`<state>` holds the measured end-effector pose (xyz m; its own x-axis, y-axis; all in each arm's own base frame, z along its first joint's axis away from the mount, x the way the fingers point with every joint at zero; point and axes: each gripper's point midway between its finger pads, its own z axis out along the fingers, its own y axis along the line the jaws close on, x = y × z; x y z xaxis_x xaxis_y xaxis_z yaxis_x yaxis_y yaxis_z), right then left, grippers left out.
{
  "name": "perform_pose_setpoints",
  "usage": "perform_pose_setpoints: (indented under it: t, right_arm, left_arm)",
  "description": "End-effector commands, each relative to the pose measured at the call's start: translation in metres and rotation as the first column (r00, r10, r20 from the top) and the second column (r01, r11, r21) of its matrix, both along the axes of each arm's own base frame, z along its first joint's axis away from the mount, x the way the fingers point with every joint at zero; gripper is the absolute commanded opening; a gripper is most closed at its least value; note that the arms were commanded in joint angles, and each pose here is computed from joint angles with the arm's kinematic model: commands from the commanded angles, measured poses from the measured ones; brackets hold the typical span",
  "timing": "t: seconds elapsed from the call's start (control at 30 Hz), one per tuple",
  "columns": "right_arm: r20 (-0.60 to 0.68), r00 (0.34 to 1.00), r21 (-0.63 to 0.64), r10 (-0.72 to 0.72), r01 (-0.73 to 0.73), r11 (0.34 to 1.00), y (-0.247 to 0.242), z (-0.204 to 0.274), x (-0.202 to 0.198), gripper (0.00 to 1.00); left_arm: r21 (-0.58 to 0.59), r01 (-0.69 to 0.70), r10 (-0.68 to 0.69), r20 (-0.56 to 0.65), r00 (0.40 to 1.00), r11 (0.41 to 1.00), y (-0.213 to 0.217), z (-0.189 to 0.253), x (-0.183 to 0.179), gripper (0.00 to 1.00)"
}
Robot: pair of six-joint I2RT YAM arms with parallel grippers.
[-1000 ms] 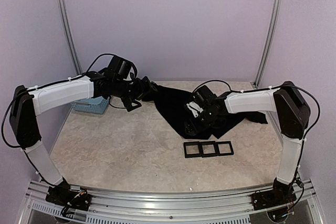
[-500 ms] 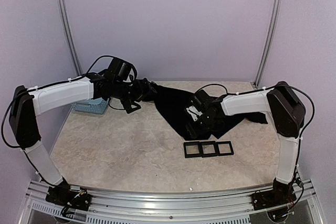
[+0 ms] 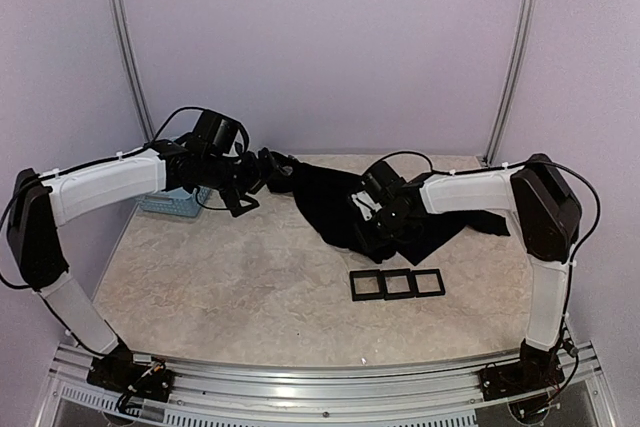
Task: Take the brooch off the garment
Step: Adjust the crumpled clothing at the center of the board.
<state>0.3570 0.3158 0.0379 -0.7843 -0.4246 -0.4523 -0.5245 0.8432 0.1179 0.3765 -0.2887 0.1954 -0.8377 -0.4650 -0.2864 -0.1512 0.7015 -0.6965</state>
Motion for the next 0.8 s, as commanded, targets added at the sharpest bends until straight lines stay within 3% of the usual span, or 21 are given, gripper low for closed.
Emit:
perform_pose_setpoints:
  t: [0.0, 0.17, 0.3, 0.47, 0.63, 0.67, 0.77]
  right_arm:
    - [0.056, 0.998, 0.122, 0.027, -0.033, 0.992, 0.034, 0.043, 0.015, 0.0]
    - [0.101, 0.993, 0.259, 0.062, -0.086, 0.962, 0.068, 0.096, 0.022, 0.0]
    - [0.116, 0.98, 0.302, 0.159, -0.188, 0.934, 0.1, 0.118, -0.003, 0.0]
    - [0.128, 0.926, 0.341, 0.356, -0.379, 0.861, 0.151, 0.133, -0.076, 0.0]
    - [0.162, 0.803, 0.407, 0.574, -0.584, 0.702, 0.211, 0.155, -0.177, 0.0]
    - [0.169, 0.771, 0.446, 0.614, -0.615, 0.65, 0.227, 0.165, -0.206, 0.19]
    - [0.195, 0.783, 0.439, 0.591, -0.609, 0.661, 0.225, 0.182, -0.204, 0.5]
  left_arm:
    - [-0.023, -0.037, 0.038, 0.03, 0.999, 0.999, 0.023, 0.02, 0.0, 0.99]
    - [-0.032, -0.089, 0.091, 0.071, 0.993, 0.996, 0.054, 0.042, 0.0, 0.99]
    - [-0.015, -0.134, 0.135, 0.103, 0.986, 0.991, 0.08, 0.06, -0.007, 0.99]
    - [0.005, -0.177, 0.175, 0.119, 0.977, 0.984, 0.103, 0.07, -0.021, 0.99]
    - [0.026, -0.216, 0.212, 0.114, 0.971, 0.976, 0.12, 0.068, -0.038, 0.99]
    - [0.022, -0.228, 0.225, 0.113, 0.968, 0.973, 0.125, 0.068, -0.045, 0.99]
    - [0.026, -0.225, 0.221, 0.105, 0.97, 0.974, 0.126, 0.066, -0.056, 0.99]
